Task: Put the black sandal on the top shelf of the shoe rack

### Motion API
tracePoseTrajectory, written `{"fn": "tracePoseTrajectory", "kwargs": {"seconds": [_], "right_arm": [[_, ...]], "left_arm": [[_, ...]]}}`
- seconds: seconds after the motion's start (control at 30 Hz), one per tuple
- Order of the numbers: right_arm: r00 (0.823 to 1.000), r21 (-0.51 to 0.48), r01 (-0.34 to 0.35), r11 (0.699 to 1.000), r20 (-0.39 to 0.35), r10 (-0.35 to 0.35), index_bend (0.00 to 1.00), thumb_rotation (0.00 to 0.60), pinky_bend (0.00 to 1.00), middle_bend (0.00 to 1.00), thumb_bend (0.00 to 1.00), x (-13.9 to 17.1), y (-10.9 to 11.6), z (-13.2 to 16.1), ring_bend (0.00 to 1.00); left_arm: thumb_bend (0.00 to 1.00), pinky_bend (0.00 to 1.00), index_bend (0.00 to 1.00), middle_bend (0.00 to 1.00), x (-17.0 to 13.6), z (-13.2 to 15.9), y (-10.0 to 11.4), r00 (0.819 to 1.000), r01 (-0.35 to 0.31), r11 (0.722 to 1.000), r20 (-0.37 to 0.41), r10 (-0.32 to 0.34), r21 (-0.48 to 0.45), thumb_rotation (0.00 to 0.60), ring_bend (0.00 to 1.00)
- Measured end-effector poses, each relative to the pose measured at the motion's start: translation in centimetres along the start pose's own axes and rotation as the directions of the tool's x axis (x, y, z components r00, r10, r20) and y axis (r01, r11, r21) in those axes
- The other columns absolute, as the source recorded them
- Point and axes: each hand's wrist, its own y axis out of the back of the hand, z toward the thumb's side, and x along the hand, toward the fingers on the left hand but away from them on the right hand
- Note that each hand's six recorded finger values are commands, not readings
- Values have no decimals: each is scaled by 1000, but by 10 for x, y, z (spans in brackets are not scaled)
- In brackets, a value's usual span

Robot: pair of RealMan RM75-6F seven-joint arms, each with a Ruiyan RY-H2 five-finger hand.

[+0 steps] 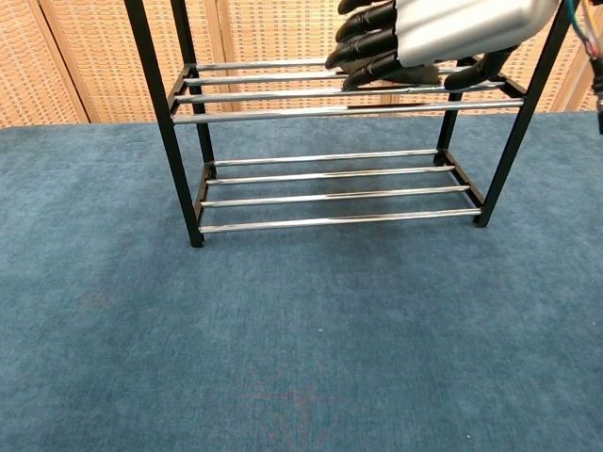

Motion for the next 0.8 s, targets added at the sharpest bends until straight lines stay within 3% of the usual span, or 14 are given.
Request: {"fn": "tracePoseTrajectory", "kwargs": {"seconds": [0.27, 0.53, 0.67, 0.8], "right_arm": [[996, -34, 63, 997, 63, -60, 67, 600, 0, 0, 402, 26, 7, 5, 0], [975, -200, 146, 969, 194, -107, 67, 600, 0, 0, 239, 79, 1, 27, 0], [952, -352, 184, 918, 297, -77, 29, 600, 0, 0, 92, 115, -13, 49, 0], [918, -532, 187, 826, 395, 46, 0, 600, 0, 0, 0, 152, -36, 81, 0]], "left_arm": [[177, 0, 0, 0, -2, 0, 2, 1000, -7, 1000, 6, 7, -7, 600, 0], [177, 0, 0, 0, -6, 3, 3, 1000, -14, 1000, 24, 15, -8, 600, 0], [177, 0, 0, 0, -10, 7, 3, 999, -24, 1000, 38, 24, 0, 600, 0], [177, 0, 0, 0, -11, 9, 2, 998, -36, 999, 46, 36, 11, 600, 0]]}}
